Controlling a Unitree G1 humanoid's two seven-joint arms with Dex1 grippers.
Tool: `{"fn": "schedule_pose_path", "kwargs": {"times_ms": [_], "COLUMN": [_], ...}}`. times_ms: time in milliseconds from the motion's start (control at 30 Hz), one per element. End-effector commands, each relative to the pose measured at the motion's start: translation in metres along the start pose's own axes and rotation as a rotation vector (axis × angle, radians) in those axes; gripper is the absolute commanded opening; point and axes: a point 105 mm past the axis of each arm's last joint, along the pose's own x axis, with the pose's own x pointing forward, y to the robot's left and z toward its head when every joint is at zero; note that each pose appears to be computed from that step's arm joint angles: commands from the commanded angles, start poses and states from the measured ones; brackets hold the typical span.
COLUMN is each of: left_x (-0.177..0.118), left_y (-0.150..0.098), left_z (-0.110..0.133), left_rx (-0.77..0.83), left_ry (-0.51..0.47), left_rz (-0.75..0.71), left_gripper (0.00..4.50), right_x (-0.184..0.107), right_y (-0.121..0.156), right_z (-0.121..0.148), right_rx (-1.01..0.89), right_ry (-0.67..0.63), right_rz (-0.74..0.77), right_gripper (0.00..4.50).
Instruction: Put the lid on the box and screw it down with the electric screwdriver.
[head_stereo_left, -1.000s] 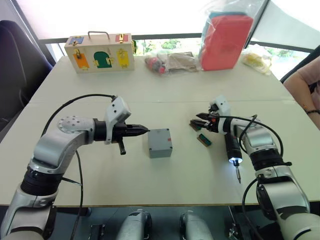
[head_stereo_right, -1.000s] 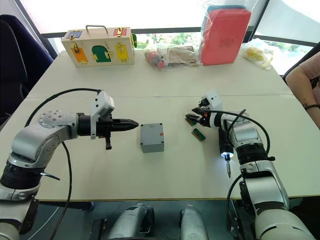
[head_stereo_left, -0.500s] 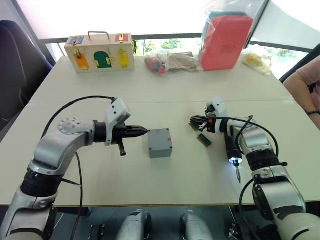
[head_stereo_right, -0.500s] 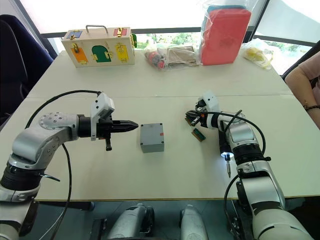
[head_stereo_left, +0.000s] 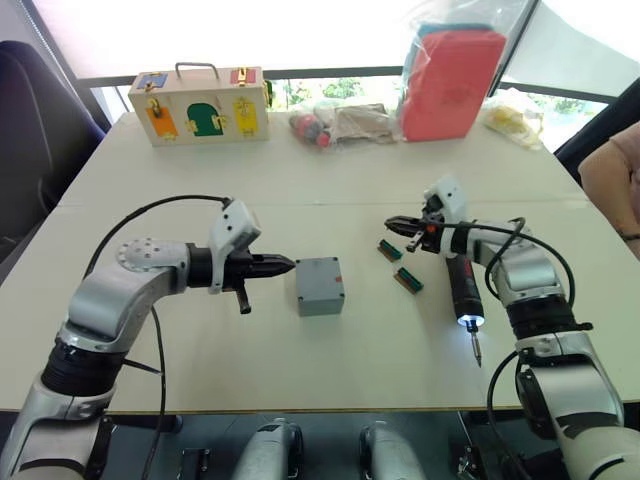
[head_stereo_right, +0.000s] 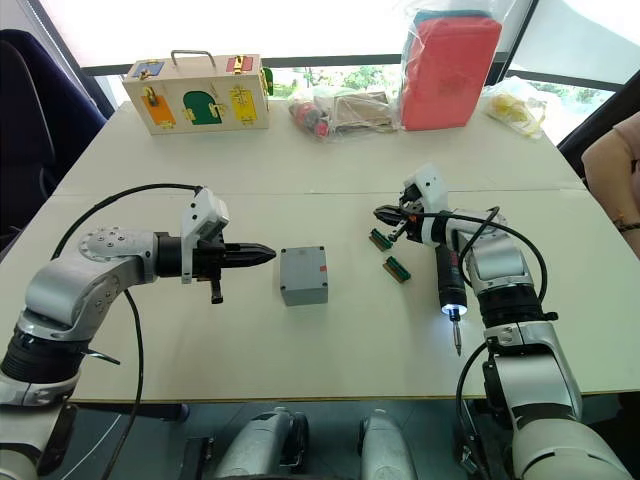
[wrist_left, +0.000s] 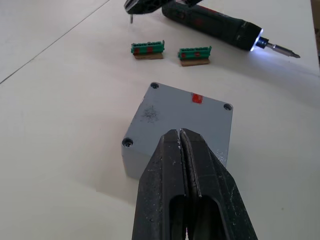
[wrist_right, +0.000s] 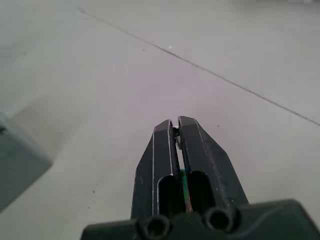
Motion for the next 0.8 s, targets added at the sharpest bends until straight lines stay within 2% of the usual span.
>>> {"fn": "schedule_pose_path", "kwargs": {"times_ms": [33,200,300,800], "left_x": [-0.013,-0.019,-0.019,-0.015], "left_y": [0.000,0.000,0.000,-0.002], "left_z": [0.001,-0.004,-0.004,-0.005], "left_rx": [0.025,0.020,0.017,0.008], "left_ry": [0.011,0.032,0.031,0.017], "left_rz": [-0.005,-0.005,-0.001,0.005], "left_gripper": [0.00,0.00,0.00,0.00], "right_x": [0.002,0.013,0.018,0.026], "right_y": [0.039,0.069,0.076,0.085], "right_z": [0.024,0.018,0.015,0.012], "right_rx": [-0.010,0.012,0.021,0.027], "right_ry": [-0.085,-0.078,-0.074,-0.065], "right_rz": [0.148,0.216,0.230,0.248], "right_gripper": [0.08,0.08,0.08,0.08]}}
